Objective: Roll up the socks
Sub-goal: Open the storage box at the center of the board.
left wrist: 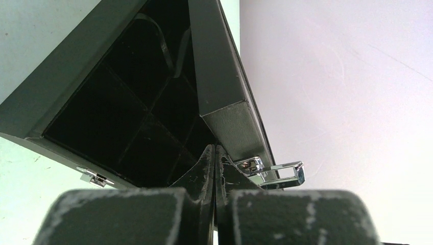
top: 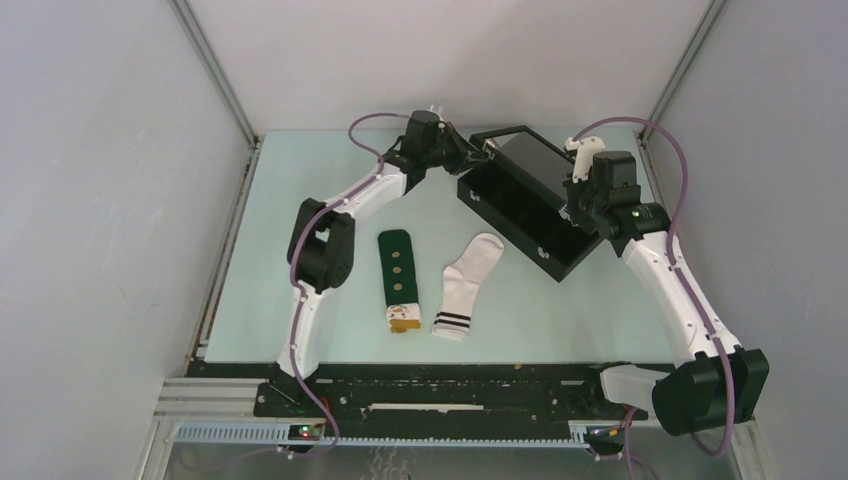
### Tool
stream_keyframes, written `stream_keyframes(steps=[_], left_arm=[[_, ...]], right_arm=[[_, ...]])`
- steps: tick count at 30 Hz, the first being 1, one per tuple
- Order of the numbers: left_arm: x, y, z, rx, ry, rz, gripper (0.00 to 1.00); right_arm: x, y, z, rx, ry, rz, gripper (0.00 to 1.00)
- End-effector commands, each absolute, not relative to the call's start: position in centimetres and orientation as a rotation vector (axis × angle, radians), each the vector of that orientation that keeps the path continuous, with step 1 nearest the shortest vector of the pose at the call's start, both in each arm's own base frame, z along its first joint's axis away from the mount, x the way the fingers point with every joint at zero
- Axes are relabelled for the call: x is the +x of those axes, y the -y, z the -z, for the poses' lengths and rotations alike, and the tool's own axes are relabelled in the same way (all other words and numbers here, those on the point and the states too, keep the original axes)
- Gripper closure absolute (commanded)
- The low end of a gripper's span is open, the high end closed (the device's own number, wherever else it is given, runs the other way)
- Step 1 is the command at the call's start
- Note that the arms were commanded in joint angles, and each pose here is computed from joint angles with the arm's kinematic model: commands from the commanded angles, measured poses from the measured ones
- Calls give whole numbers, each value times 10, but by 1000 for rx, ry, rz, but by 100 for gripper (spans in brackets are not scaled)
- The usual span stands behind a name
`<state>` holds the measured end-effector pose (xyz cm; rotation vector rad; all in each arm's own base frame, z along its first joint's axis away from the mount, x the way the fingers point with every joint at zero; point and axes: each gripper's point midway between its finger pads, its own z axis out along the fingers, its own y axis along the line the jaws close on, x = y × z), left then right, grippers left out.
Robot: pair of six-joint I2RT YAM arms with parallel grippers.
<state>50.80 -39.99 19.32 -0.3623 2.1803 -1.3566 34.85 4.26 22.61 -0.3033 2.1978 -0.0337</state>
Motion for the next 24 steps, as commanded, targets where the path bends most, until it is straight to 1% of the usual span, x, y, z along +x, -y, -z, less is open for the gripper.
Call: stream_keyframes(steps=[1,3,6,11,17,19,24], left_arm=[[515,411,-234,-309,-2076,1435,100],[515,412,-236,-307,-2072,1442,100],[516,413,-237,-312,-2070,1448,100],[518,414,-241,-308,-2059,1450,100],[519,415,-243,-304,-2051,1457,100],[520,415,-244,-304,-2050,1458,100],[521,417,-249,-293,-2042,1467,100]], right_arm=[[356,-37,-273,-145,-2054,8,93],[355,-37,-273,-143,-2053,5,88],[355,-38,-276,-132,-2043,-14,77],[354,-40,-282,-129,-2021,-38,68],[348,-45,-301,-124,-1960,-77,62],[344,-49,-310,-125,-1931,-93,61],[324,-87,-317,-218,-1882,-236,61]])
